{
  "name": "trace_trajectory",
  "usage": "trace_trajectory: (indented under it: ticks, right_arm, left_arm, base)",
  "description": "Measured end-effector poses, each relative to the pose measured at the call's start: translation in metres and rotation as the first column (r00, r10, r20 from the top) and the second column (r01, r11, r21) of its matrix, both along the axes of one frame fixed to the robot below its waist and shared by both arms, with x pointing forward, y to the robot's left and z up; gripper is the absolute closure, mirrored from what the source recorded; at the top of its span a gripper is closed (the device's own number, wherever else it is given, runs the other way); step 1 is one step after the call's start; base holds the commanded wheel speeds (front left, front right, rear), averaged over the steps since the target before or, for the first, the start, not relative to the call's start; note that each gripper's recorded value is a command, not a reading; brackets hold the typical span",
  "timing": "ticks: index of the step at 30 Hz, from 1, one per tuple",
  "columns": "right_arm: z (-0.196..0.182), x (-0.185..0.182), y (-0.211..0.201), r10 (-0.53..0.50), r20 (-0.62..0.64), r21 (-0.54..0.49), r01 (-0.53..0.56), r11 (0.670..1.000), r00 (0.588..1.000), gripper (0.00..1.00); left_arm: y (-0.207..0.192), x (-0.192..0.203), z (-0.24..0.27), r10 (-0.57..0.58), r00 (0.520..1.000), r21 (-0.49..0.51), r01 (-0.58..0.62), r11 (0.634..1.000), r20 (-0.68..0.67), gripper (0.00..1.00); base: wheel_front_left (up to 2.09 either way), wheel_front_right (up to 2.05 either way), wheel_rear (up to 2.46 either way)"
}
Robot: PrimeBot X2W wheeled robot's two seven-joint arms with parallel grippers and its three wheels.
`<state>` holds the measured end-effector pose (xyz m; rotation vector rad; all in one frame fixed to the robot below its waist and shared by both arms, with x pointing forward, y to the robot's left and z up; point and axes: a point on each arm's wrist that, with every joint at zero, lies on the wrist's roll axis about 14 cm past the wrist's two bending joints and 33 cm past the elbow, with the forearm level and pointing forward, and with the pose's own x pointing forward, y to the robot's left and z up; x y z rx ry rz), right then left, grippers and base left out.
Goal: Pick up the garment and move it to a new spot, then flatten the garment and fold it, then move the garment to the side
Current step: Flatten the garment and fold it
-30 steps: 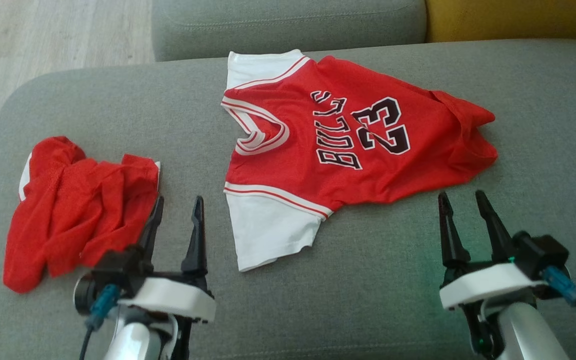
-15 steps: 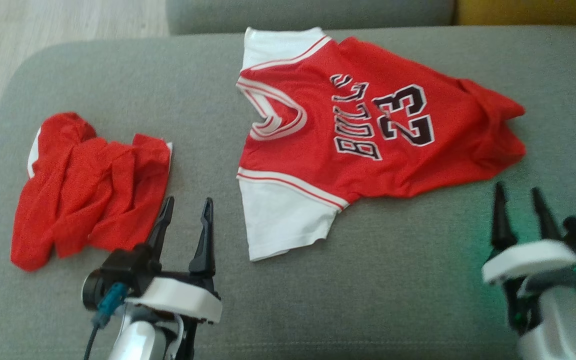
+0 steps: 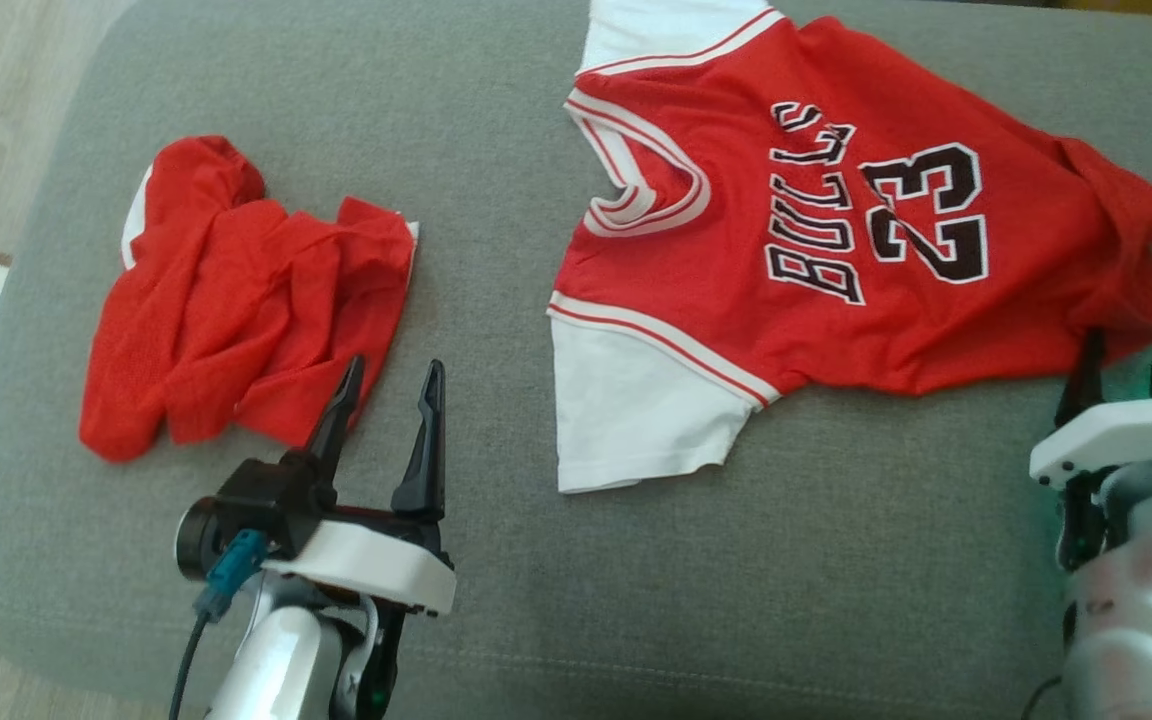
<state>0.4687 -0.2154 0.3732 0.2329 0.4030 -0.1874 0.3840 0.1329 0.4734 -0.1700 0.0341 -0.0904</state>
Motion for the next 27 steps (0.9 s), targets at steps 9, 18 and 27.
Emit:
trace_trajectory:
  ticks: [9,18,27]
  right_arm:
    - [-0.008,0.011,0.007,-0.009,-0.03,0.013,0.009,1.0,1.0,1.0]
    - [0.017,0.016,0.008,0.01,0.029,0.0,-0.01,1.0,1.0,1.0]
    - [0.05,-0.009,-0.012,-0.029,0.135,0.011,0.027,1.0,0.99,1.0]
  left_arm:
    - [0.003,0.001,-0.004,0.009,1.0,0.002,-0.009,1.0,-0.013,0.0]
    - [-0.008,0.003,0.004,-0.024,1.0,-0.004,0.024,1.0,0.014,0.0]
    - [-0.025,-0.008,0.02,-0.064,0.996,-0.011,0.065,0.998,0.058,0.0]
  base:
    - [0.0,0.0,0.0]
    - [0.0,0.0,0.0]
    - [0.0,0.0,0.0]
